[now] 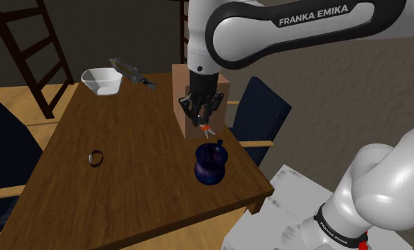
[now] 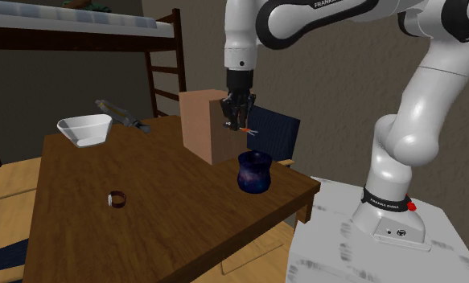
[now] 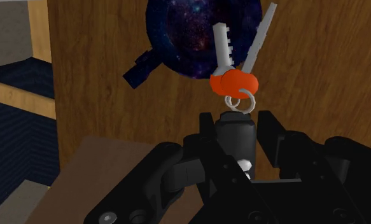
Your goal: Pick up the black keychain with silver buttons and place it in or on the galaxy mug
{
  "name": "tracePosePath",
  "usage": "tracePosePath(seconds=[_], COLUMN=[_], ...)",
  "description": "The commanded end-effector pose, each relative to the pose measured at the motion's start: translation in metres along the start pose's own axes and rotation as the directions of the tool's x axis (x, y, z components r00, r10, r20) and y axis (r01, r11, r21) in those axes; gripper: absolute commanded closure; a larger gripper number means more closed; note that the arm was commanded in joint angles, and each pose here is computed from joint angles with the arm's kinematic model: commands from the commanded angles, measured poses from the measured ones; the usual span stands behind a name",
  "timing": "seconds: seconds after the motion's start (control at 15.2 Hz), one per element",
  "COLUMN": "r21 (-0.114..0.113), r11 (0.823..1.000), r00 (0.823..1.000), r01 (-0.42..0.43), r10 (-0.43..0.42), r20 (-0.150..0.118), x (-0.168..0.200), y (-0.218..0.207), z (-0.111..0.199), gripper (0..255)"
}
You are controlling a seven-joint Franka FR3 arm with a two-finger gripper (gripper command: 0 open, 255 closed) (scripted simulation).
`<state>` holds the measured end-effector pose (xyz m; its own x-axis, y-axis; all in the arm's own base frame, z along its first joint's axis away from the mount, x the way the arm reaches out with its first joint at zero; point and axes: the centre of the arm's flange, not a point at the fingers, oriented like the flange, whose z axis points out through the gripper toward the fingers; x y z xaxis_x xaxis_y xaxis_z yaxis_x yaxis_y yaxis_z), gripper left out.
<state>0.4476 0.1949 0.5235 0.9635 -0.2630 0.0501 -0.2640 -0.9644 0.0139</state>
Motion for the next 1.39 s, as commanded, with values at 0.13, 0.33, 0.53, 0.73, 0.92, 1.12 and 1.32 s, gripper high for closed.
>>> tracePosePath(seconds=[0.13,0.33,0.53,0.73,0.92,1.12,1.32], r21=[0.001,0.001,0.001,0.001,0.001,0.001,0.001], r11=[1.0,1.0,1.0,1.0,1.0,1.0,1.0], r00=[1.0,1.0,1.0,1.0,1.0,1.0,1.0], r01=[0.0,0.0,0.0,0.0,0.0,0.0,0.0], r10=[0.0,0.0,0.0,0.0,0.0,0.0,0.0], r20=[0.0,0.0,0.0,0.0,0.0,0.0,0.0], x=[-0.026,-0.027,-0.027,-0.028,-0.029,-0.03,-0.03], y=[0.032,0.031,0.031,0.031,0.031,0.031,0.031], z=[0.003,0.019,0.035,0.05,0.066,0.081,0.081], gripper=[255,255,255,255,255,255,255])
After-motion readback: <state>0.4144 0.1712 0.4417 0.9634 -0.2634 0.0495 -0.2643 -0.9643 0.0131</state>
